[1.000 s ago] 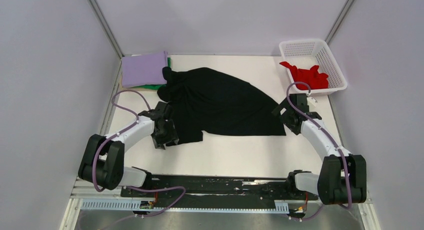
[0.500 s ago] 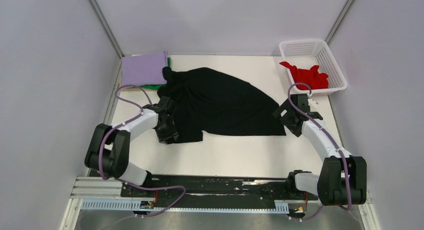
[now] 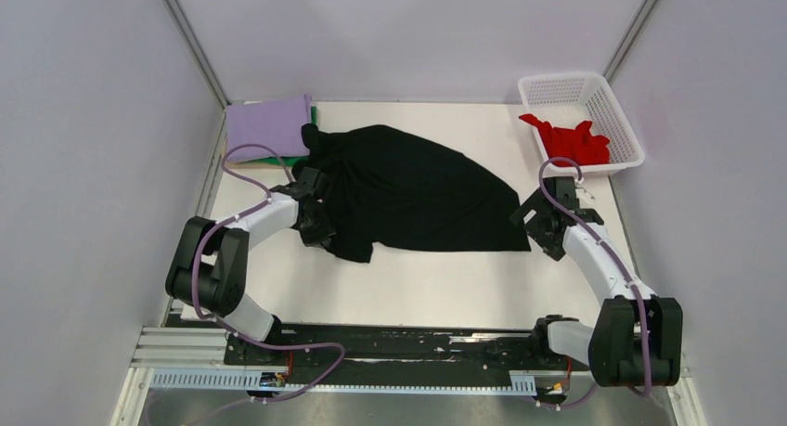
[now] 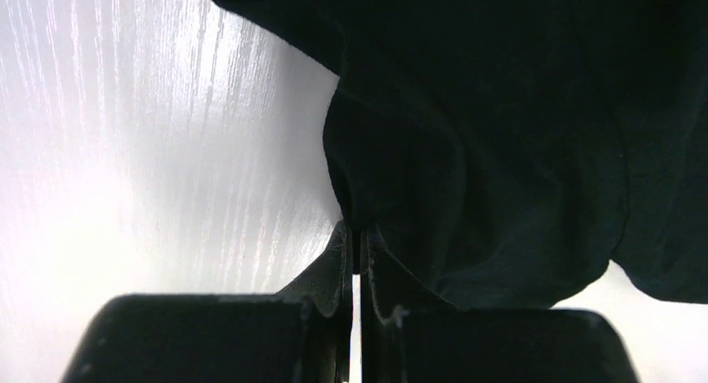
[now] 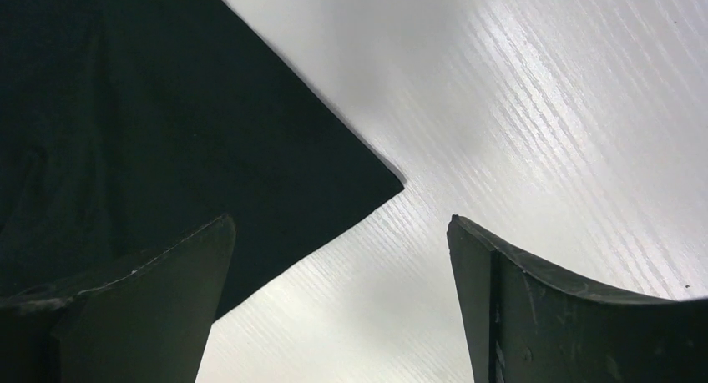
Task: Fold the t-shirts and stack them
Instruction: Flatten out the tshirt
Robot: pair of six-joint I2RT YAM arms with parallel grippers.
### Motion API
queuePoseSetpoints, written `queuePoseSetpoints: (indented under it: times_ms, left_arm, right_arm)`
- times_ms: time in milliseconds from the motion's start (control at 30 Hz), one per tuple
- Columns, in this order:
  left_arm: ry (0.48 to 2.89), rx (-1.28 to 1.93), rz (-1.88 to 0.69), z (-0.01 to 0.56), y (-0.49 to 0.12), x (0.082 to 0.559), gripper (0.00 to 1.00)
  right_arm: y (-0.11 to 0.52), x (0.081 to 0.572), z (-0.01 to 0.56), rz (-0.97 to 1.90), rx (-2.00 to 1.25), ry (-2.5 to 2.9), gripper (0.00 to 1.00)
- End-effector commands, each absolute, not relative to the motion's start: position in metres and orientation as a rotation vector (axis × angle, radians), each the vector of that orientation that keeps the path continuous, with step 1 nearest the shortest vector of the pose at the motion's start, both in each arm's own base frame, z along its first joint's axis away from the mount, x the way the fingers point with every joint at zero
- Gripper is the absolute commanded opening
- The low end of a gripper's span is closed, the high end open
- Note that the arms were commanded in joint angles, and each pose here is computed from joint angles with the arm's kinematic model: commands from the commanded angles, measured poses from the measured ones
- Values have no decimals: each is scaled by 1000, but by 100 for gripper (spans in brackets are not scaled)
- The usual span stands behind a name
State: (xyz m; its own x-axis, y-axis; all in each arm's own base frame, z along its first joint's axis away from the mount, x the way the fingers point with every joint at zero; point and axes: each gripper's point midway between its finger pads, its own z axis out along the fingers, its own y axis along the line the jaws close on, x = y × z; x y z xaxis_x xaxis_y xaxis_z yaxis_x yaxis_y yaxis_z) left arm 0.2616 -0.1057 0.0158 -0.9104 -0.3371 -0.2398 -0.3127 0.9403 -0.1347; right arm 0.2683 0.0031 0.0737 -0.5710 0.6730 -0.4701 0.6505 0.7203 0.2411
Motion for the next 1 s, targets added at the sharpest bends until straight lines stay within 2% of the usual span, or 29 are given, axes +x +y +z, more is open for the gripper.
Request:
queuePoseSetpoints:
  times_ms: [0, 167, 267, 467, 633, 767, 800, 900, 967]
  left_arm:
    - [2794, -449, -116, 5, -103, 271, 0]
    - [2787, -449, -110, 17, -96, 255, 0]
    - [2781, -464, -76, 25, -87, 242, 0]
    - [2756, -490, -98, 39, -83, 227, 0]
    - [2721, -507, -134, 47, -85, 227, 0]
    - [2699, -513, -151, 50, -87, 230, 0]
    - [2693, -517, -156, 52, -87, 231, 0]
    - [2661, -523, -182, 57, -90, 238, 0]
    - [2618, -509, -208, 71, -93, 249, 0]
  right_arm:
    - [1, 267, 58, 15, 1040, 2442, 97]
    - [18, 272, 42, 89, 1031, 2569, 76]
    - [19, 269, 32, 73, 1052, 2601, 73]
    - [21, 272, 24, 71, 1047, 2633, 61]
    - [21, 278, 17, 41, 1033, 2645, 59]
    - [21, 288, 11, 10, 1028, 2653, 51]
    - [22, 292, 10, 8, 1023, 2648, 47]
    - [23, 307, 12, -8, 976, 2628, 27]
    - [24, 323, 21, 4, 934, 2605, 5]
